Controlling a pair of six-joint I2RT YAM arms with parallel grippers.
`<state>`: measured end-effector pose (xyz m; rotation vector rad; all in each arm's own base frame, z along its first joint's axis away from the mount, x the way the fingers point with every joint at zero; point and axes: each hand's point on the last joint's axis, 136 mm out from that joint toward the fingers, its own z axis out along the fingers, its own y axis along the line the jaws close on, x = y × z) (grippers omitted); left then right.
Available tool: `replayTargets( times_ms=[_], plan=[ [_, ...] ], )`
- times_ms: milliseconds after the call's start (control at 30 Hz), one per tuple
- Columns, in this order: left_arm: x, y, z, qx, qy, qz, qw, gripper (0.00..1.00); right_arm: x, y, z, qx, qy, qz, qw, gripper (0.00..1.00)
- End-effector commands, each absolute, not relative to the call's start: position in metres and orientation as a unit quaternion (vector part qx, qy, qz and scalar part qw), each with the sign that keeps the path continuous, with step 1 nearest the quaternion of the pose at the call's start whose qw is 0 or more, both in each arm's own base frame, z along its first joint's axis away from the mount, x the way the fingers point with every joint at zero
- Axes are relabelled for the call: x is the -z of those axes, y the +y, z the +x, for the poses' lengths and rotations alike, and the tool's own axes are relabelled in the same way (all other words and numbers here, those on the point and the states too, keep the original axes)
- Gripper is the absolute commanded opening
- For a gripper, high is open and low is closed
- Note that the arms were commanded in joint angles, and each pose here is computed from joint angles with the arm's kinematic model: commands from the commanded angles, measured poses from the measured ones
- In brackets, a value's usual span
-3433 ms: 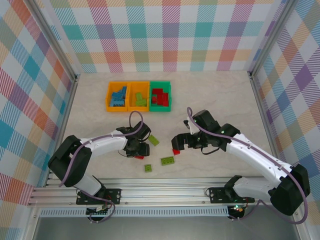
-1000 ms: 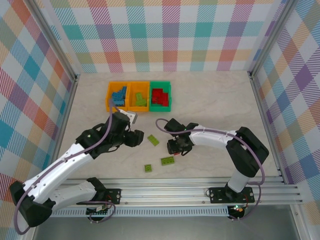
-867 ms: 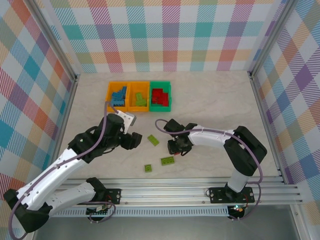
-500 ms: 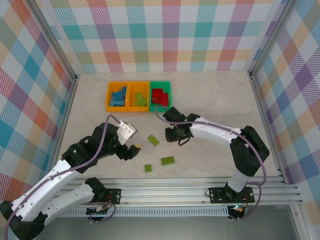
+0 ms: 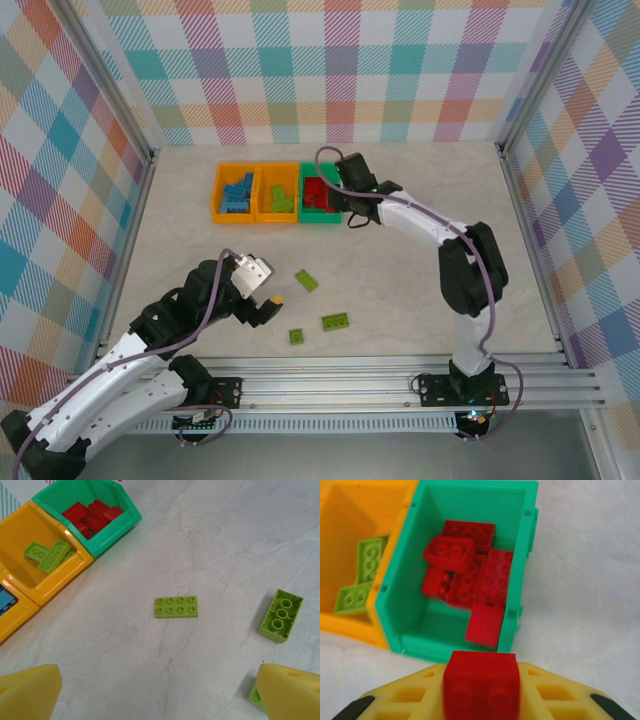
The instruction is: Sort the legos into containers by color
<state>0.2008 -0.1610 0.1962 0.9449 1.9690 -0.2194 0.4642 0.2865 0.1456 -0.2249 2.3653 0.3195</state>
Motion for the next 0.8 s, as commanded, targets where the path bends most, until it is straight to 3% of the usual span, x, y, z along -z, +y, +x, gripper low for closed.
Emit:
replayTargets(
  times_ms=[0,200,267,400,500,567,767],
  plan=[
    [-0.193,-0.159,0.208,0.076,0.796,0.386,0.46,1.0,-0.167,0.302,0.494,-0.129,0.9,-0.103,0.404,0.34],
    [-0.188,-0.159,0.211,0.08,0.813,0.37,0.442,1.0,-0.165,0.313,0.512,-0.117,0.905,-0.115,0.393,0.47],
    [-0.197,-0.154,0.222,0.076,0.833,0.314,0.449,1.0,-0.167,0.312,0.511,-0.115,0.907,-0.115,0.388,0.54],
    [-0.207,-0.146,0.242,0.104,0.884,0.131,0.437,1.0,-0.177,0.307,0.495,-0.126,0.907,-0.123,0.382,0.54],
    [-0.193,-0.138,0.253,0.133,0.909,-0.071,0.389,1.0,-0.192,0.295,0.465,-0.145,0.906,-0.118,0.38,0.55],
    [-0.169,-0.142,0.255,0.145,0.915,-0.184,0.33,0.92,-0.206,0.284,0.435,-0.17,0.902,-0.121,0.378,0.57],
    [-0.119,-0.206,0.265,0.201,0.929,-0.237,0.203,0.89,-0.216,0.249,0.332,-0.224,0.915,-0.141,0.303,0.67]
  ],
)
